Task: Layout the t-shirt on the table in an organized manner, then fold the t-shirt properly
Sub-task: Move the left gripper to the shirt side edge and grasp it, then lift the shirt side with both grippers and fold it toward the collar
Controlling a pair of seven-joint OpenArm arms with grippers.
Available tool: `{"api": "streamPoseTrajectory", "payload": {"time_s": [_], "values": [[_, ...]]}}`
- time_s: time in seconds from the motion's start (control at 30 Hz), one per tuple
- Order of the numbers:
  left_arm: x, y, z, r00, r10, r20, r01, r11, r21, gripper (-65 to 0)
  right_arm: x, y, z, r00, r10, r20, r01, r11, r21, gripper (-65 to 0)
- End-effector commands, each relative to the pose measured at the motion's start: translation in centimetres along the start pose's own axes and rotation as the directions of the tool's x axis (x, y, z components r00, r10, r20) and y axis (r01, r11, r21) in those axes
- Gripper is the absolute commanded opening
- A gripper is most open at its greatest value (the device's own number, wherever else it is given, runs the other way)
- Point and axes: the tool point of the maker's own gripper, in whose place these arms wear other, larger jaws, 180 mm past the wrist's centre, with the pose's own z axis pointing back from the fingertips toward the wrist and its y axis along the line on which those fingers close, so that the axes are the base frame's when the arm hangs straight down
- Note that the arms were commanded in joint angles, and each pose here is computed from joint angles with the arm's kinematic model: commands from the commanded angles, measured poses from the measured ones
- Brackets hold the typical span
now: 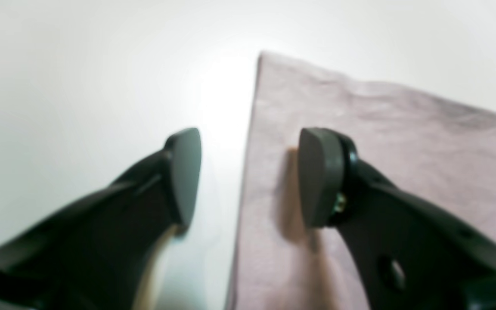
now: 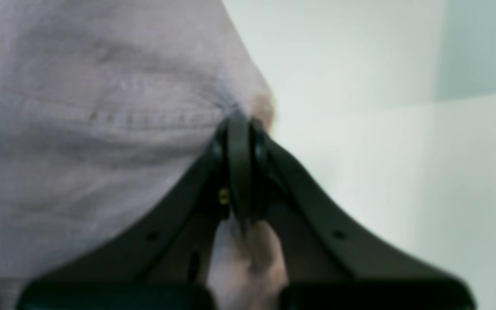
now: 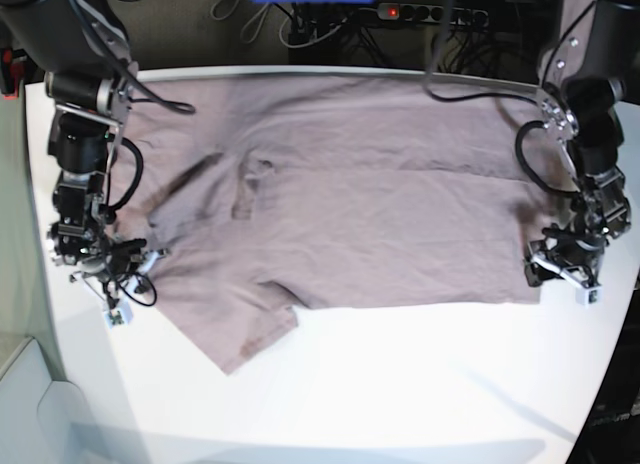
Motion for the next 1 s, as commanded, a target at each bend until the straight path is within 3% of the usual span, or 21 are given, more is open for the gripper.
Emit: {"api": "streamPoseTrajectory", "payload": {"time_s": [0.0,0.23,0.43,0.63,0.73,0.87,0.9,0.97], "values": [[2.0,0.3,0.1,0.999,-0.005,0.037,0.005,1.000,0.003,-29.8,1.4,-1.3,0.4,1.000,0.011,0.018,-0.010,1.000,-0.029,-65.0],[1.7,0.7,-0.1,0.999,0.010,0.032,-0.012,0.999,0.046,-29.8,1.4,-1.3,0.4,1.000,0.012,0.018,-0.011,1.000,-0.027,-65.0],[0.4,-1.7,-1.0,0.989,-0.136,-0.050,0.136,0.991,-0.005,-30.1,1.3,-1.3,0.4,1.000,0.012,0.018,-0.012,1.000,-0.028,-65.0],[-2.2,-2.1,-1.4,0.987,-0.109,-0.114,0.107,0.994,-0.025,-30.7,1.3,-1.3,0.4,1.000,0.012,0.018,-0.012,1.000,-0.028,-65.0],[-2.3,-2.0,-1.4,0.987,-0.110,-0.118,0.108,0.994,-0.024,-40.0,1.3,-1.3,0.4,1.000,0.012,0.018,-0.012,1.000,-0.028,-65.0],[-2.2,-1.8,-1.3,0.987,-0.110,-0.117,0.108,0.994,-0.021,-62.7,1.4,-1.3,0.4,1.000,0.012,0.019,-0.012,1.000,-0.028,-65.0],[-2.2,-1.7,-1.3,0.987,-0.110,-0.119,0.108,0.994,-0.020,-65.0,1.4,-1.3,0.4,1.000,0.012,0.019,-0.012,1.000,-0.028,-65.0],[-2.1,-1.6,-1.3,0.987,-0.113,-0.116,0.112,0.994,-0.017,-63.6,1.4,-1.3,0.4,1.000,0.012,0.019,-0.012,1.000,-0.028,-65.0]]}}
